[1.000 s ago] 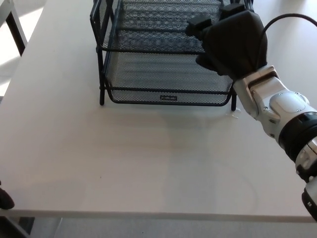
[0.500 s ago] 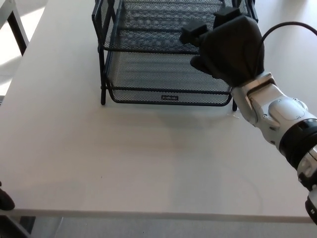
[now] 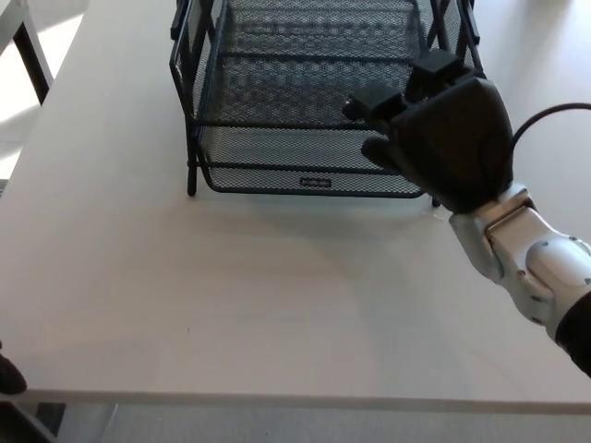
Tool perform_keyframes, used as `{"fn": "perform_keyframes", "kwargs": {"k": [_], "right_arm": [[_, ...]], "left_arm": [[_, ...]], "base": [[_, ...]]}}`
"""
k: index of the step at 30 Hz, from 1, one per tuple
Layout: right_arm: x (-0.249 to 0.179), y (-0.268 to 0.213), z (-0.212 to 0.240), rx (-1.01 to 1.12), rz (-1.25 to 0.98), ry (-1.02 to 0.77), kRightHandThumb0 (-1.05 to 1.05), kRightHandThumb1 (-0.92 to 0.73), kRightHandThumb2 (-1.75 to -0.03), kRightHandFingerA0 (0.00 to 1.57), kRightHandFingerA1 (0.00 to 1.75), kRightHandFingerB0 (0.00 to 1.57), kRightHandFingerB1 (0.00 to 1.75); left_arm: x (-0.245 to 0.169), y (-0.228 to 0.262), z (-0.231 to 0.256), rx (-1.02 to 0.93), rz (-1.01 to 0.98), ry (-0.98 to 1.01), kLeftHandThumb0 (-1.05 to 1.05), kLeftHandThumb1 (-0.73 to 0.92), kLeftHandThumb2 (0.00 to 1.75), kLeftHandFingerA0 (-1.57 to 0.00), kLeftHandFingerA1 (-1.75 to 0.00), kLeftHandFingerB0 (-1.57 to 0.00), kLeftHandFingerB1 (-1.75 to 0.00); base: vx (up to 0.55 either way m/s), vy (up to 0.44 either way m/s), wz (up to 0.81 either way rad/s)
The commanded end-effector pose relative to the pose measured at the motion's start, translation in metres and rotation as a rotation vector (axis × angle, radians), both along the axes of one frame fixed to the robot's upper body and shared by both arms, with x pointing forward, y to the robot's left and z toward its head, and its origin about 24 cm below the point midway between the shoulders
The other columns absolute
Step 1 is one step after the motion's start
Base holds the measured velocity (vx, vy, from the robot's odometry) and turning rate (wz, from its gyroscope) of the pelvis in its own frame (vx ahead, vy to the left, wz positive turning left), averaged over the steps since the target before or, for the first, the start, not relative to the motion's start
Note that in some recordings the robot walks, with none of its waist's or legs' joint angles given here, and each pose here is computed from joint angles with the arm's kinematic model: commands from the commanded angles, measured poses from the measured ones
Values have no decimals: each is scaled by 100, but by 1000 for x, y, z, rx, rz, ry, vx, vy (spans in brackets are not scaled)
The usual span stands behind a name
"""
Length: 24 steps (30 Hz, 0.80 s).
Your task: The robot uses its right hand to grab the drawer kept on the middle of the desk and pull it out towards the robot
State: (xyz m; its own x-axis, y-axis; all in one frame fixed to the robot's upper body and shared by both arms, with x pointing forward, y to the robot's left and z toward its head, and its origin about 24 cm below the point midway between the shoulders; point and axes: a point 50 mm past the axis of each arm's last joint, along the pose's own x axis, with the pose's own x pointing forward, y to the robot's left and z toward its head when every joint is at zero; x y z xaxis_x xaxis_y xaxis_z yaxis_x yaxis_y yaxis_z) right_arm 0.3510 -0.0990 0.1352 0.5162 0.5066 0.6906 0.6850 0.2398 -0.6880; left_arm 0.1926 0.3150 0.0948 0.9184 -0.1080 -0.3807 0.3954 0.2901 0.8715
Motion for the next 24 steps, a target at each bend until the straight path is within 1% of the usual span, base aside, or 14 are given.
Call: {"fn": "perform_keyframes", "kwargs": {"k": [1,2,4,7,12,13,15,21,22,24], "right_arm": [[-14,-10,-8,-40,-3,-24,-45,-47,-56,103,90,100,60],[-15,-10,-8,-40,-3,-23,-45,-47,-56,103,90,100,60],[-21,-12,-10,-35,0,-16,-46,-49,-55,100,97,98,65],[-26,-15,-10,-33,7,5,-45,-49,-55,100,96,98,67],[-32,-18,-11,-24,-7,6,-47,-45,-55,102,96,100,62],[-33,-18,-12,-23,-7,8,-46,-47,-55,101,95,100,64],[-34,-16,-12,-24,-11,-1,-48,-45,-56,103,96,99,64],[-37,-14,-14,-19,-3,-33,-46,-46,-54,104,96,102,65],[-38,-13,-15,-15,-2,-28,-47,-45,-57,103,96,100,64],[-39,-11,-16,-12,5,-17,-45,-48,-55,102,94,101,65]], "left_arm": [[-2,2,-2,-3,0,8,-30,59,58,-80,-85,-75,-57],[-2,2,-1,-2,-1,10,-30,59,58,-80,-85,-75,-57],[-3,2,-1,0,-5,9,-32,60,58,-81,-88,-75,-58],[-3,2,0,14,-2,16,-34,61,58,-79,-88,-74,-58],[-2,2,-1,13,-8,8,-33,60,57,-79,-87,-75,-58],[-3,2,0,15,-8,10,-33,60,58,-78,-87,-74,-58],[-5,2,-2,18,-5,12,-32,60,57,-79,-86,-74,-58],[-5,2,-2,1,-6,8,-33,60,57,-81,-92,-76,-60],[-5,2,-2,9,-4,13,-33,61,58,-79,-88,-75,-58],[-5,3,-3,8,6,19,-31,59,58,-80,-87,-76,-57]], "base": [[0,0,0],[0,0,0],[0,0,0],[0,0,0],[0,0,0],[0,0,0],[0,0,0],[0,0,0],[0,0,0],[0,0,0]]}}
